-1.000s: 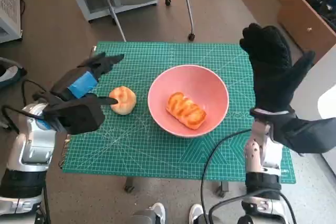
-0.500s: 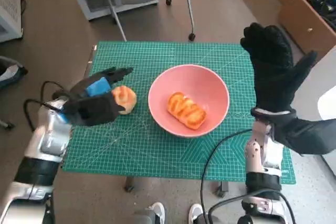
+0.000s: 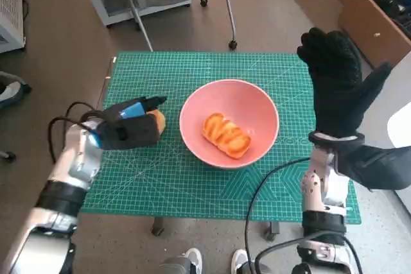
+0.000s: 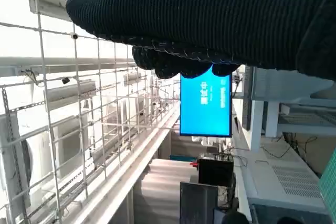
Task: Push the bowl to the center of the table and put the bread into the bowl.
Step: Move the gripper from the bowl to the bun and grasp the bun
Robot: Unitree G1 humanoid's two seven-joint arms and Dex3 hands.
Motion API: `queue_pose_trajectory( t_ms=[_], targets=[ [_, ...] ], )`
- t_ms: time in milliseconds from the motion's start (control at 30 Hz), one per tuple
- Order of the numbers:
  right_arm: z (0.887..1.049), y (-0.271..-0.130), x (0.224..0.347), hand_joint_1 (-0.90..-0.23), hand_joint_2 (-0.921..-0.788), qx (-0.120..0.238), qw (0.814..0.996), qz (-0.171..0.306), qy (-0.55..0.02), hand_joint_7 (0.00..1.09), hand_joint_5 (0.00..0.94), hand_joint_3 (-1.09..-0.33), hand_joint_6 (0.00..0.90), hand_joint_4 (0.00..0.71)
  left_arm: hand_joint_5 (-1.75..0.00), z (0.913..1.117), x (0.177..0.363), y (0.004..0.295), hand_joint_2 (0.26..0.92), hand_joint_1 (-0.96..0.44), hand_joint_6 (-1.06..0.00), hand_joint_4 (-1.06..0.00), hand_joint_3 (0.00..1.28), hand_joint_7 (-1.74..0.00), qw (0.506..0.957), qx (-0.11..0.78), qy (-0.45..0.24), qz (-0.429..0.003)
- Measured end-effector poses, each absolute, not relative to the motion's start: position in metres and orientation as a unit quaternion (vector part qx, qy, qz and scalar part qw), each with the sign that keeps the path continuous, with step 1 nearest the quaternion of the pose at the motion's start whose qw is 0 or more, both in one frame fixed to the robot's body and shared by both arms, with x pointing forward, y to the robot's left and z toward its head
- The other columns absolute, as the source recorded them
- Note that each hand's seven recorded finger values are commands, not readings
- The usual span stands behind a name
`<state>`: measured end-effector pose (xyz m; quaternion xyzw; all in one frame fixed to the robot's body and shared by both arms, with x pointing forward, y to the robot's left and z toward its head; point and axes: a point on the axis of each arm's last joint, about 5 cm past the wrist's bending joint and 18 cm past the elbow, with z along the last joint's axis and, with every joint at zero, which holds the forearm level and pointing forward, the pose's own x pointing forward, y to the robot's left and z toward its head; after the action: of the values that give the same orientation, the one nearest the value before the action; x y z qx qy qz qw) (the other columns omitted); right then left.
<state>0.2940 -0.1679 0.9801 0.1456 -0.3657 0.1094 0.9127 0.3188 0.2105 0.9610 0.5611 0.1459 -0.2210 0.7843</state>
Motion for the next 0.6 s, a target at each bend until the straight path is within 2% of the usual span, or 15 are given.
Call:
queue_pose_trajectory(
  t_ms=[133,200,300,367,400,433,467,533,567,600],
  targets=[
    [0.9802,-0.1679,0.2939,-0.497,-0.921,0.145,0.912,0.109,-0.367,0.55,0.003,-0.594,0.143,0.369,-0.02,0.9579,0.3228,0.2054,0.817,-0.16,-0.3,-0.12,0.0,-0.05,0.775,0.572,0.153,-0.221],
    [0.9803,-0.168,0.2937,-0.496,-0.921,0.145,0.912,0.107,-0.369,0.55,0.003,-0.595,0.142,0.369,-0.03,0.957,0.3249,0.2035,0.831,-0.13,-0.38,-0.22,0.01,-0.06,0.767,0.583,0.156,-0.219],
    [0.9807,-0.1678,0.2933,-0.493,-0.921,0.145,0.911,0.107,-0.371,0.55,0.004,-0.594,0.143,0.37,-0.06,0.9544,0.3272,0.2018,0.864,-0.07,-0.58,-0.49,0.01,-0.11,0.755,0.597,0.161,-0.217],
    [0.9807,-0.1678,0.2931,-0.492,-0.921,0.145,0.911,0.107,-0.372,0.55,0.004,-0.593,0.142,0.371,-0.08,0.9526,0.3279,0.202,0.873,-0.06,-0.65,-0.57,0.01,-0.13,0.747,0.607,0.164,-0.217],
    [0.9805,-0.1679,0.2928,-0.491,-0.921,0.145,0.911,0.106,-0.372,0.55,0.004,-0.593,0.142,0.371,-0.11,0.952,0.3282,0.2021,0.883,-0.12,-0.64,-0.63,0.03,-0.36,0.744,0.611,0.163,-0.217],
    [0.9803,-0.1681,0.2925,-0.49,-0.921,0.145,0.911,0.106,-0.372,0.55,0.004,-0.593,0.142,0.371,-0.49,0.9517,0.3283,0.2021,0.897,-0.08,-0.63,-0.63,0.06,-0.68,0.741,0.615,0.162,-0.217],
    [0.9801,-0.1683,0.2923,-0.489,-0.921,0.145,0.911,0.106,-0.372,0.55,0.004,-0.593,0.142,0.371,-0.73,0.9516,0.3284,0.2018,0.905,-0.05,-0.62,-0.63,0.08,-0.89,0.738,0.618,0.159,-0.219],
    [0.9796,-0.1684,0.2919,-0.489,-0.921,0.145,0.911,0.105,-0.372,0.55,0.004,-0.593,0.142,0.371,-0.98,0.9517,0.3287,0.2014,0.913,-0.03,-0.61,-0.62,0.09,-1.04,0.734,0.623,0.154,-0.22],
    [0.9793,-0.1684,0.2917,-0.488,-0.921,0.145,0.911,0.105,-0.372,0.55,0.003,-0.593,0.142,0.371,-1.1,0.9521,0.3288,0.2015,0.915,-0.02,-0.63,-0.62,0.09,-1.05,0.733,0.625,0.152,-0.22],
    [0.9791,-0.1683,0.2914,-0.488,-0.921,0.145,0.911,0.105,-0.372,0.55,0.003,-0.592,0.141,0.371,-1.14,0.9533,0.3288,0.2017,0.916,-0.01,-0.64,-0.62,0.09,-1.05,0.733,0.627,0.148,-0.219]
  ],
)
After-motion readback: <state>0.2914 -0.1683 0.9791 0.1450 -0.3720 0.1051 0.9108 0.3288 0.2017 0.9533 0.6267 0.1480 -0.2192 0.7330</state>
